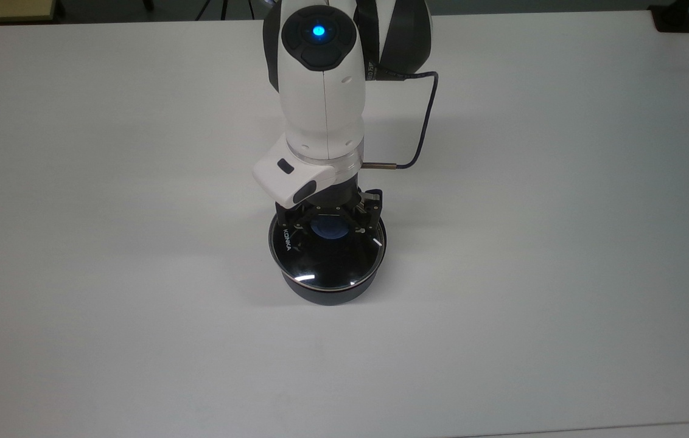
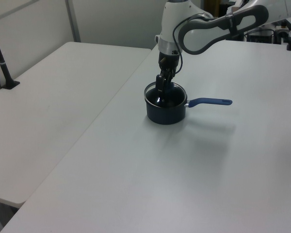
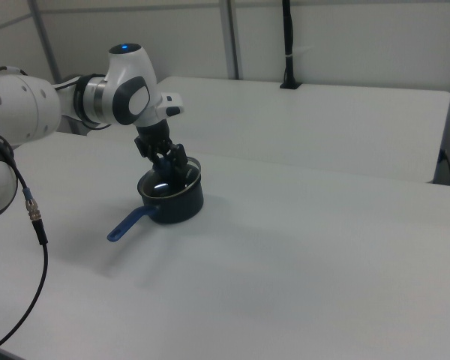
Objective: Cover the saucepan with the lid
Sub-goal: 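Lower the glass lid onto the saucepan opening, then open the gripper to release the knob, leaving the lid seated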
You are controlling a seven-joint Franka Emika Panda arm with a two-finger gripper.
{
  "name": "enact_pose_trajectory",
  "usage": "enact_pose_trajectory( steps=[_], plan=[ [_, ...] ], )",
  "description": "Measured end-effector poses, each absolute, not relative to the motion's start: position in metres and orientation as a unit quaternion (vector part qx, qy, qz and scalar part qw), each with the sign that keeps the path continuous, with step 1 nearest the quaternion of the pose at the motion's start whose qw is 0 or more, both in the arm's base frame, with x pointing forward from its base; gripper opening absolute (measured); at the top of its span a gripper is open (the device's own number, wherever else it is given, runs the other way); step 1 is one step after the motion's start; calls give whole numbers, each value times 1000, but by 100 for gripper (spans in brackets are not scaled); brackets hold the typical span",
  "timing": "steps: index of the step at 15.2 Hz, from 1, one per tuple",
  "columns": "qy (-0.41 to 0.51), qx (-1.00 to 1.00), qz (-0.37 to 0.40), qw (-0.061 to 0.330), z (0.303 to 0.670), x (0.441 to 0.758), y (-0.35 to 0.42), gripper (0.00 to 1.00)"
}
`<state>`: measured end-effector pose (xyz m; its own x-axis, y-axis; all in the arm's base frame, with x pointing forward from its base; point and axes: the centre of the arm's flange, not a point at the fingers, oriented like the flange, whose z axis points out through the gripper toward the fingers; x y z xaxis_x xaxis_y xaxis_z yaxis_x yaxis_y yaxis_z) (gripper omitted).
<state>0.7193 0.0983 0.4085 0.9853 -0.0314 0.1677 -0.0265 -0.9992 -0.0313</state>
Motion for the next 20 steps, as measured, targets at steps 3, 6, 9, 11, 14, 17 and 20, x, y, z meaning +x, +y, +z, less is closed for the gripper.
enact_pose_trajectory(
  steps=[3, 6, 9, 11, 14, 17, 20],
  plan=[
    [21, -996, -80, 25, 415, 717, 99, 55],
    [23, -996, -76, 28, 425, 714, 99, 56],
    [24, -997, -73, 27, 424, 713, 98, 64],
    [25, -997, -69, 26, 420, 713, 96, 71],
    [26, -997, -63, 25, 411, 714, 95, 74],
    [27, -997, -63, 25, 410, 714, 94, 99],
    [31, -997, -70, 24, 419, 715, 88, 100]
  ],
)
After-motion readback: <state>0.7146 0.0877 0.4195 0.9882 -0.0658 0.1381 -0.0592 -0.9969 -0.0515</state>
